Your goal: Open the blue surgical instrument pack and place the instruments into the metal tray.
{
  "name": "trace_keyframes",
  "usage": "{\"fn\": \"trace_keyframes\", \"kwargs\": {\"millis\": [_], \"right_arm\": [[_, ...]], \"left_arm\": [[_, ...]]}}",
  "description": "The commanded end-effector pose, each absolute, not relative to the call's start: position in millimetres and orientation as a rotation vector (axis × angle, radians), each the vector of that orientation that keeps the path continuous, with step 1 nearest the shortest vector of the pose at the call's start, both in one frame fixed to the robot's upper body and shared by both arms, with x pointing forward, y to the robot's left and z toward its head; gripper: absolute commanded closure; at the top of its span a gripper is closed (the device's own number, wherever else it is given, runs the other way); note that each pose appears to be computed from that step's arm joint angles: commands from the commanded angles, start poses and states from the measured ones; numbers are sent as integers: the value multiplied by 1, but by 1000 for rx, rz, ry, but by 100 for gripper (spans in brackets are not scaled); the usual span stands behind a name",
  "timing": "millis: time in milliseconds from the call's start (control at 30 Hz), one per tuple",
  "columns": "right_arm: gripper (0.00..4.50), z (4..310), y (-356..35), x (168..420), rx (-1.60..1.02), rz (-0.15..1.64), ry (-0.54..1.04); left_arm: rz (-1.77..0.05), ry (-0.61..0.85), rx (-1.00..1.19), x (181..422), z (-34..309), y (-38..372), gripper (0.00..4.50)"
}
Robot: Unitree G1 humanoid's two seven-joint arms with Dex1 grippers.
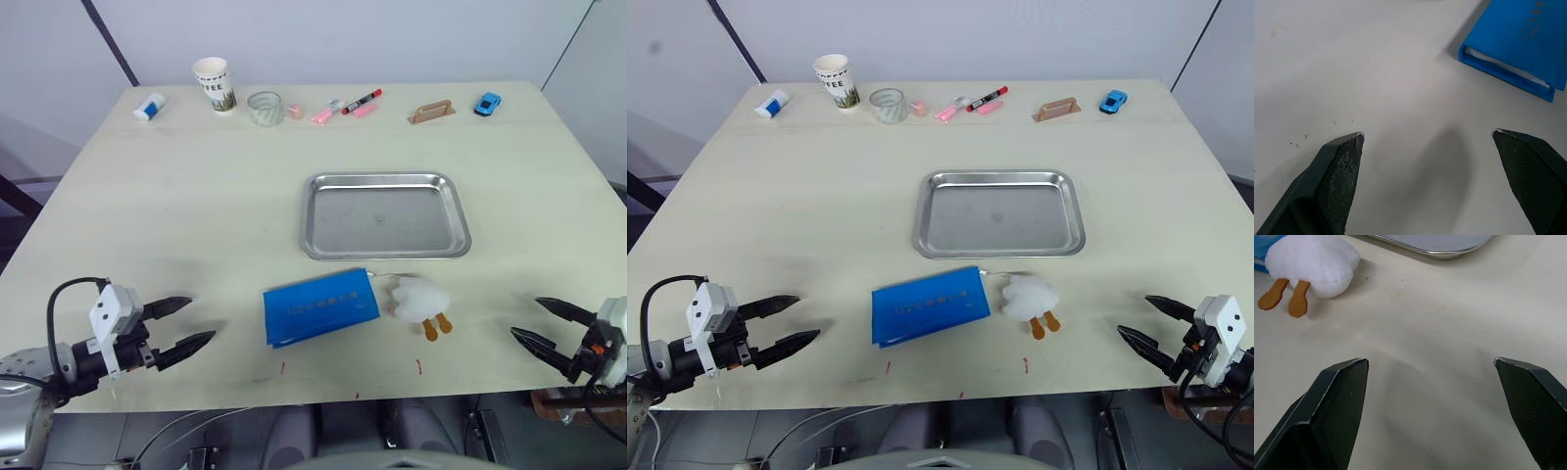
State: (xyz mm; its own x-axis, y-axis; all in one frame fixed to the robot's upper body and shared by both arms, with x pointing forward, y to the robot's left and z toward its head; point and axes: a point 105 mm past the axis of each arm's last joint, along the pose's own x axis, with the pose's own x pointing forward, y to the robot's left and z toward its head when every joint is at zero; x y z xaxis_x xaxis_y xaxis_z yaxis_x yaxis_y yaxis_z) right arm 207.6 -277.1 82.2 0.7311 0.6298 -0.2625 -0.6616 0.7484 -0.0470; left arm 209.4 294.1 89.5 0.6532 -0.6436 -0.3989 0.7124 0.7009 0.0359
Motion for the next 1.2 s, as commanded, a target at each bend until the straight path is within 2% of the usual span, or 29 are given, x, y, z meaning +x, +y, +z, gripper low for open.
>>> {"fn": "trace_keyframes", "kwargs": {"millis": [33,533,633,900,1033,1067,1133,1200], "right_arm": [[0,92,-278,211,-184,714,197],[0,104,-252,220,-187,798,132],[0,113,-233,225,-190,862,114],[0,134,-185,248,-279,1013,75],[0,143,-160,262,-321,1090,77],[51,145,-153,265,-337,1113,74],[94,145,-141,270,-363,1156,91],[203,145,-129,274,-403,1198,115]], "left_arm": [[-754,340,215,213,97,299,5],[-780,339,206,210,88,290,5],[-825,378,188,210,83,283,5],[-914,338,216,223,81,256,5],[-972,338,245,228,79,246,107],[-987,337,253,230,79,243,159],[-1010,334,268,234,78,238,205],[-1031,334,276,238,77,234,310]]}}
